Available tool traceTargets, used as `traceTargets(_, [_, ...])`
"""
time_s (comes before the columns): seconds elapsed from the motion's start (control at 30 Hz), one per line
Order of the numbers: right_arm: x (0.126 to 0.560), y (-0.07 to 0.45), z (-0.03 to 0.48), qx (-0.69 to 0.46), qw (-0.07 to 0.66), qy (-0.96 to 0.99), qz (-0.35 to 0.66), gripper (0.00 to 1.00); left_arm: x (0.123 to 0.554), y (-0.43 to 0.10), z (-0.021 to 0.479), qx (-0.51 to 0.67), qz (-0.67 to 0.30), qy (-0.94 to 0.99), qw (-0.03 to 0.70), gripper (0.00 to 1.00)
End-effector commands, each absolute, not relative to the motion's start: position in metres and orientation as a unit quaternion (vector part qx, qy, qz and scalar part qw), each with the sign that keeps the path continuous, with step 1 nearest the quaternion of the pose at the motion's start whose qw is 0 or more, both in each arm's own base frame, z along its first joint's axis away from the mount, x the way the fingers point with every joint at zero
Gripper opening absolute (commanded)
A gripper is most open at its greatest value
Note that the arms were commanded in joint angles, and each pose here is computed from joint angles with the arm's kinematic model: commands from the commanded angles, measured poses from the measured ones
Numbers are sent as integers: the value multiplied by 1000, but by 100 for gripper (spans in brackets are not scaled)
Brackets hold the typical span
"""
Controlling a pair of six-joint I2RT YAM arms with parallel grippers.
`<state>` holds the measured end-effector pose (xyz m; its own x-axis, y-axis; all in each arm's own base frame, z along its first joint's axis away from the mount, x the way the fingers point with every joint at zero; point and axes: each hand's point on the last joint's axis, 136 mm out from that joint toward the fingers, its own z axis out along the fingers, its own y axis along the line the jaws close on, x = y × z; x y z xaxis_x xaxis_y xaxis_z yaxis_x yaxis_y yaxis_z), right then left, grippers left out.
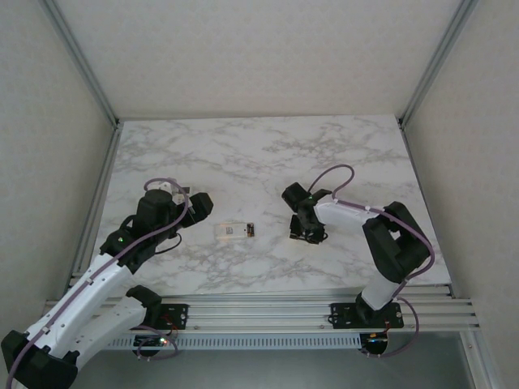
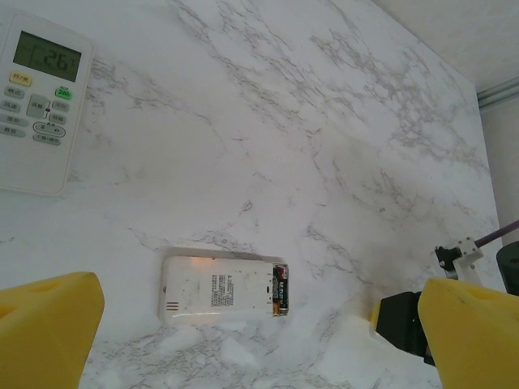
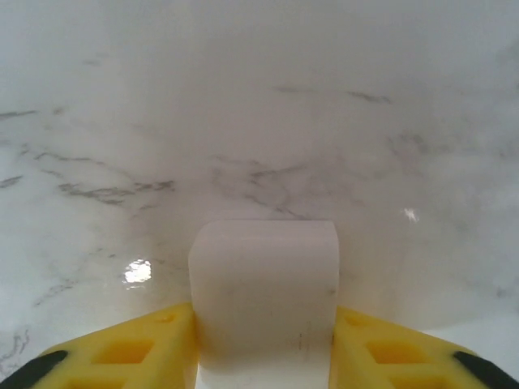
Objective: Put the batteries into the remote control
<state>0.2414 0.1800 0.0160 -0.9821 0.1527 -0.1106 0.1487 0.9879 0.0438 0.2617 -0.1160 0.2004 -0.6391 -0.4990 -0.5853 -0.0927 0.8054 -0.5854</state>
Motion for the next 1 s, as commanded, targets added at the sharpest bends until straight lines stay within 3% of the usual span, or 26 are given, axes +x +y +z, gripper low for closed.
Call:
traceTargets(0.0, [264, 195, 24, -27, 91, 995, 27, 35, 261, -113, 202, -166, -253, 867, 397, 100])
traceTargets(0.07, [265, 207, 31, -102, 89, 990, 48, 29, 261, -112, 203, -167, -254, 865, 399, 100])
traceTargets(0.13, [264, 219, 37, -182, 88, 977, 72, 16, 261, -111, 205, -169, -254, 863, 402, 100])
traceTargets(0.2, [260, 230, 47, -256, 81, 959, 89, 14, 261, -111, 206, -170, -253, 863, 402, 100])
traceTargets(0.37, [210, 262, 72, -528, 43, 841, 110, 31, 261, -109, 206, -175, -250, 862, 405, 100])
traceTargets(0.5, [191, 249, 48, -688, -8, 726, 18, 35, 262, -108, 207, -178, -251, 860, 408, 100])
traceTargets(0.77, [213, 238, 19, -789, -45, 609, -69, 40, 261, -105, 205, -178, -242, 862, 409, 99])
traceTargets(0.97, [237, 258, 42, -741, 66, 666, -57, 68, 261, -103, 203, -179, -239, 861, 412, 100])
